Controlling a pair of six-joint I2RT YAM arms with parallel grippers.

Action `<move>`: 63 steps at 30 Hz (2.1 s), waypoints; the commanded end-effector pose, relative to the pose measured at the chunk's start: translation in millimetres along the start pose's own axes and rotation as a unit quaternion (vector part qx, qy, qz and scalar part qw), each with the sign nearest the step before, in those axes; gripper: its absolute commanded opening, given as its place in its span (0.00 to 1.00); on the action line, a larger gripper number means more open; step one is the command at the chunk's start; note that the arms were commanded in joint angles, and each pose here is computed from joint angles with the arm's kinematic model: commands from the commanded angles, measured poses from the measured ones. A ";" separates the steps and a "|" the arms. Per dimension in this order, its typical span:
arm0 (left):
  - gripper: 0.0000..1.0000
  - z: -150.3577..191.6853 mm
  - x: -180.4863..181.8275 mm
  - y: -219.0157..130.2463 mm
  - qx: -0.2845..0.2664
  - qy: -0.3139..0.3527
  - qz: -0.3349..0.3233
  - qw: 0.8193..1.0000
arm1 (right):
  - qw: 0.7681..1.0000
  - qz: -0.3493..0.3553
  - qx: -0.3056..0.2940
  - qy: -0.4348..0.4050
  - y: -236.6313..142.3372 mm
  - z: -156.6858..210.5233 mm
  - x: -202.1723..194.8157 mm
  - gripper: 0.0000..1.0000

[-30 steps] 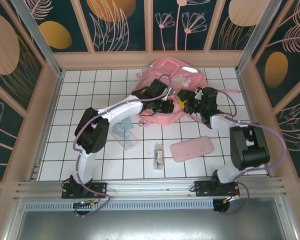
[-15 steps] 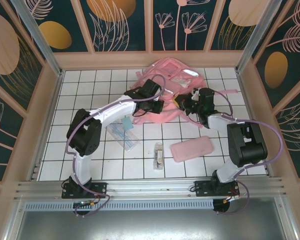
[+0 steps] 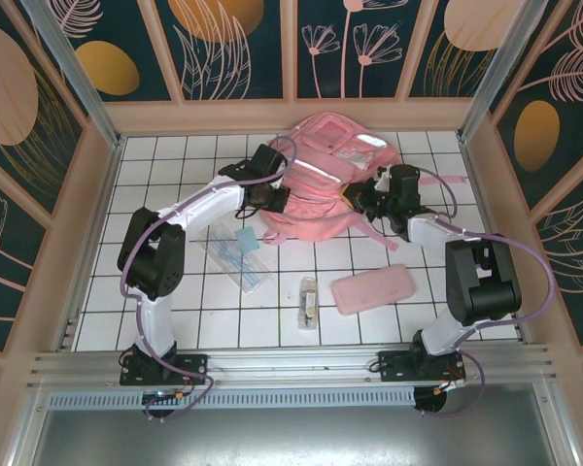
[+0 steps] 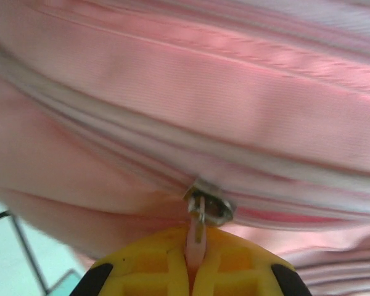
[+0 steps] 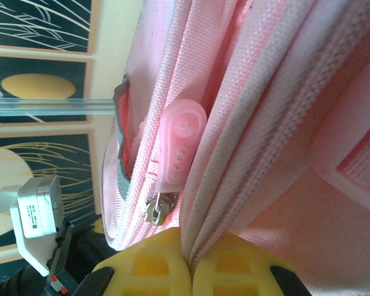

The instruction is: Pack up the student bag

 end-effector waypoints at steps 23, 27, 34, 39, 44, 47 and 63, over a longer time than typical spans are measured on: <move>0.00 -6.6 -162.8 -5.7 0.004 0.007 0.258 0.966 | 0.983 0.103 -0.142 -0.053 -59.4 -86.9 3.2 0.64; 0.00 -14.5 -165.8 0.0 -0.003 0.010 0.253 0.967 | 0.990 0.062 -0.126 -0.022 -71.3 -49.7 4.3 0.63; 0.00 -4.4 -155.6 -10.5 -0.007 0.004 0.240 0.971 | 0.997 0.028 -0.069 0.015 -27.8 -14.8 -1.2 0.61; 0.00 -0.5 -155.1 -20.6 -0.017 -0.013 0.258 0.966 | 0.998 0.018 -0.038 0.055 9.6 -3.4 -22.3 0.43; 0.00 12.9 -144.3 -20.8 -0.015 -0.018 0.241 0.970 | 0.996 0.007 -0.072 0.056 8.9 -15.4 -19.1 0.00; 0.00 39.8 -127.3 -2.6 0.013 -0.029 0.205 0.978 | 0.993 -0.009 -0.103 0.051 -5.2 -30.3 -6.1 0.00; 0.00 -16.8 67.6 -12.1 -0.159 -0.113 -0.076 0.978 | 0.994 -0.034 -0.100 0.012 -39.6 -40.9 16.4 0.00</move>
Point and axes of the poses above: each hand's point on the last joint's axis, 136 mm out from that joint toward the fingers, its own y axis out along the fingers, its own x axis along the line the jaws close on, z = x × y, the point moved 5 cm from there along -y, back along the fingers, and after that the axes turned 3 degrees about -y, right-handed, at the moved point
